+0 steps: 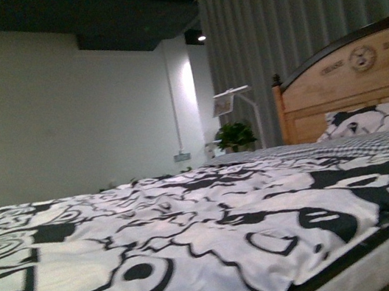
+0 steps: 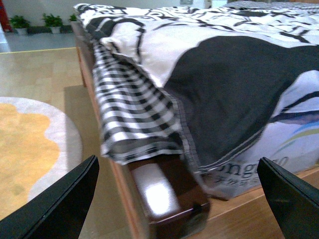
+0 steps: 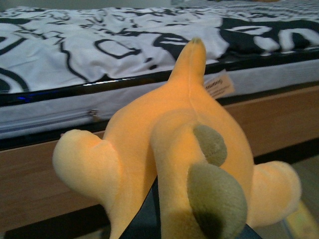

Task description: Put away toys

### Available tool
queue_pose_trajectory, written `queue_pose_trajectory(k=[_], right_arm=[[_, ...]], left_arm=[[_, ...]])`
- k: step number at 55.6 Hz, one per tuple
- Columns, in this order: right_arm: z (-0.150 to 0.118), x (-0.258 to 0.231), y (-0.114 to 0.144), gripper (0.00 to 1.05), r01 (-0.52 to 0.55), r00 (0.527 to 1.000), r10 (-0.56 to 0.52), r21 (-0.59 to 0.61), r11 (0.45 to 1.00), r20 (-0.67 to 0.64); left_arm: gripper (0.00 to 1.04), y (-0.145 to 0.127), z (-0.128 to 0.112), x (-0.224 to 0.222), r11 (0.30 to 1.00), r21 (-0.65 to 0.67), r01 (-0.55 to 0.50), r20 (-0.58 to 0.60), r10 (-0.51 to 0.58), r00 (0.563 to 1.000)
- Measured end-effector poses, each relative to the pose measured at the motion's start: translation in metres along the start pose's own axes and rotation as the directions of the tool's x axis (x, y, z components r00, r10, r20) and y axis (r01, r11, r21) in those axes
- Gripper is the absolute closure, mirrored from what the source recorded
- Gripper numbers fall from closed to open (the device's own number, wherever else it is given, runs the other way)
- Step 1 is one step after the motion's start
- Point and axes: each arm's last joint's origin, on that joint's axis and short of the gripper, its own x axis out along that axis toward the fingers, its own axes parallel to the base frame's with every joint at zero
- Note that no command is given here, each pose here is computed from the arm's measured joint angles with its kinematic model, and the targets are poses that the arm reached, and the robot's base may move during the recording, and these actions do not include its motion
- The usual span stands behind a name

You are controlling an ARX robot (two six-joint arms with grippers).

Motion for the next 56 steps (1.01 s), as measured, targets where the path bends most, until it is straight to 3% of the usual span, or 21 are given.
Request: queue_pose_trajectory(k=[56], right_arm=[[0.0000, 0.0000, 0.0002, 0.98, -0.004, 1.000, 0.004, 0.000, 1.000, 0.000]], left_arm=[[0.06, 0.0000, 0.0000, 0.0000, 1.000, 0.000, -0.001, 0.000, 0.001, 1.000]])
